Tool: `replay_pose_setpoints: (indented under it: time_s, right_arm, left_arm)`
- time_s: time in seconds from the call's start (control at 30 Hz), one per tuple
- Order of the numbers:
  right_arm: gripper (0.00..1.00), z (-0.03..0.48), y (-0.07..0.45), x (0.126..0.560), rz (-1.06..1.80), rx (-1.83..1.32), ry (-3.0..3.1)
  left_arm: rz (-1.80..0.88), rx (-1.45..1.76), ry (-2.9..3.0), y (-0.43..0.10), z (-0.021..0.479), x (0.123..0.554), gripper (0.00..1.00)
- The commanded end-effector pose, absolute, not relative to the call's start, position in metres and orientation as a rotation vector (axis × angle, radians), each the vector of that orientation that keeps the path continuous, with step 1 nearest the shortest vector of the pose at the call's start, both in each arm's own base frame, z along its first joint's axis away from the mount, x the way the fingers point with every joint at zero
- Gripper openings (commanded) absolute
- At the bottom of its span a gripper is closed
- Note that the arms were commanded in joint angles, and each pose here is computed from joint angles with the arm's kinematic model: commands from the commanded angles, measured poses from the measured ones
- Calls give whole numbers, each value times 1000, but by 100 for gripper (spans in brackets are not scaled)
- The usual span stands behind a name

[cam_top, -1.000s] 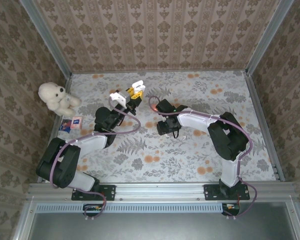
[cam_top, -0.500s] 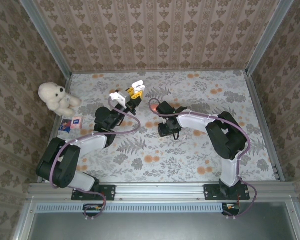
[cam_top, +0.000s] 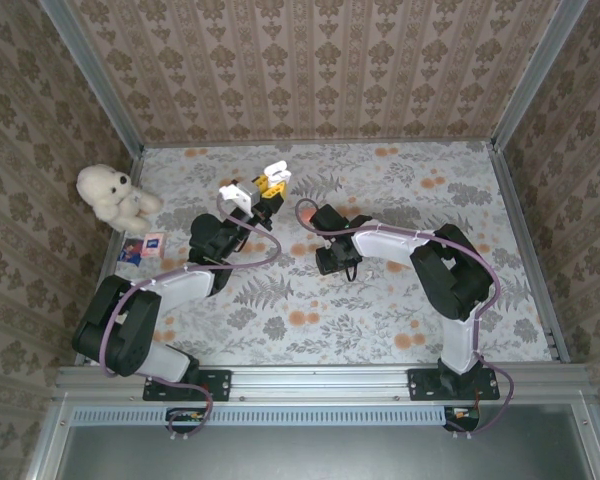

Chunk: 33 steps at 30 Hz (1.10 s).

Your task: Insert wireless bluetooth earbuds into charging case

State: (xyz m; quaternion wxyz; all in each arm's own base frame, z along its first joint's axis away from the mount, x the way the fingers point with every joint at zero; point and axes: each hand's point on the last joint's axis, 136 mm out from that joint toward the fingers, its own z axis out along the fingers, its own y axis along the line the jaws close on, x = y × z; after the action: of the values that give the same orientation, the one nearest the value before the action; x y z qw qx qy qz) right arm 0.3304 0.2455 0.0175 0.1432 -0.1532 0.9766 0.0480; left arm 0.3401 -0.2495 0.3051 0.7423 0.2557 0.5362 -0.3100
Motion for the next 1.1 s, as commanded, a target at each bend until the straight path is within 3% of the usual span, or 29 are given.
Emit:
replay_pose_setpoints:
  time_s: [0.0, 0.57, 0.8, 1.07]
  right_arm:
    - [44, 9, 240, 315, 101, -479, 2859]
    - [37, 11, 236, 302, 16, -527, 2865]
    - [27, 10, 235, 303, 9, -506, 2864]
    - [20, 55, 237, 314, 95, -362, 2746]
  left_arm:
    - [-705, 556, 1111, -249, 323, 333, 0]
    - [-711, 557, 1109, -251, 325, 334, 0]
    - [-717, 558, 1106, -252, 326, 335, 0]
    - [-713, 580, 1079, -254, 332, 332, 0]
